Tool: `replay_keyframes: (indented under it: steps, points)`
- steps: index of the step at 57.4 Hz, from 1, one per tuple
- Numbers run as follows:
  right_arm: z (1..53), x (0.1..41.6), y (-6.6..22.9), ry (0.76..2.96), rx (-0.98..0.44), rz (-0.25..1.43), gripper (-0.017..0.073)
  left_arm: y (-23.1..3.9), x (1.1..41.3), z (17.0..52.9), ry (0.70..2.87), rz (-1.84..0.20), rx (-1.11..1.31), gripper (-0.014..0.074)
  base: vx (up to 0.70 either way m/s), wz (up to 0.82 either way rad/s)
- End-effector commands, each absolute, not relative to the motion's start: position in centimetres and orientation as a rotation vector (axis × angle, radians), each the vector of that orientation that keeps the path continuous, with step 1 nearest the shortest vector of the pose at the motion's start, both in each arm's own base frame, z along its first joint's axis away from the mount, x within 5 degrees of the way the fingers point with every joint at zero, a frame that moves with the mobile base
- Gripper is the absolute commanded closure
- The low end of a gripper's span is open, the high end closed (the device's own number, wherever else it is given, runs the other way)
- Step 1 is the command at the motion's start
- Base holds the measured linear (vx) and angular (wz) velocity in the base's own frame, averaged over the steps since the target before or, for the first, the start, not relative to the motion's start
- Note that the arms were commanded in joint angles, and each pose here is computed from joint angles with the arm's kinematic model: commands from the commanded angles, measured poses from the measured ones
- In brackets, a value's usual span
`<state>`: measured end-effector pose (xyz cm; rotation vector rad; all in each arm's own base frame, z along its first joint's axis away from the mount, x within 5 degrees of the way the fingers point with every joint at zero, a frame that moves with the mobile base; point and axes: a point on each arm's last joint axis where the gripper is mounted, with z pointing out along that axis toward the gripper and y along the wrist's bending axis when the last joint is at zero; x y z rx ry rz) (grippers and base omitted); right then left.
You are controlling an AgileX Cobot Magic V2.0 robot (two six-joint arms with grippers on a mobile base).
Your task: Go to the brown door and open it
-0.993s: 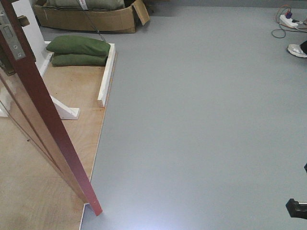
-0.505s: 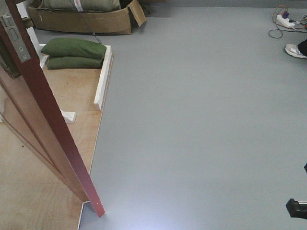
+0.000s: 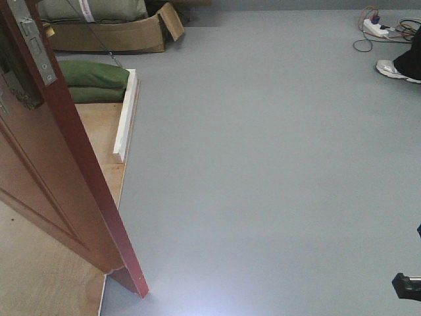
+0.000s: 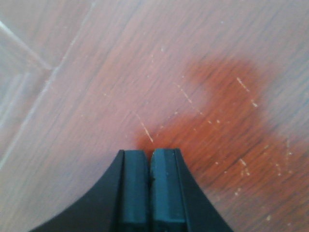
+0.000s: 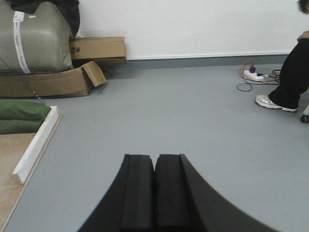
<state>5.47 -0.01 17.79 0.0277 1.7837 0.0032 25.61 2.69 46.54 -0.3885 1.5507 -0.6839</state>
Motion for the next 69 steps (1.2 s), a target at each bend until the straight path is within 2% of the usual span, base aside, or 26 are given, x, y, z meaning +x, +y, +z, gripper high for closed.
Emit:
replay_keyframes:
  steps: [1, 69]
  points:
    - [18.39, 5.55, -0.06, 1.697, 0.025, -0.005, 0.0559, 2.31, 24.6, 48.38, 1.478, -0.712, -0.379, 0.0597, 0.11, -0.14]
    - [18.39, 5.55, -0.06, 1.697, 0.025, -0.005, 0.0559, 2.31, 24.6, 48.38, 1.478, -0.712, -0.379, 0.0597, 0.16, -0.11]
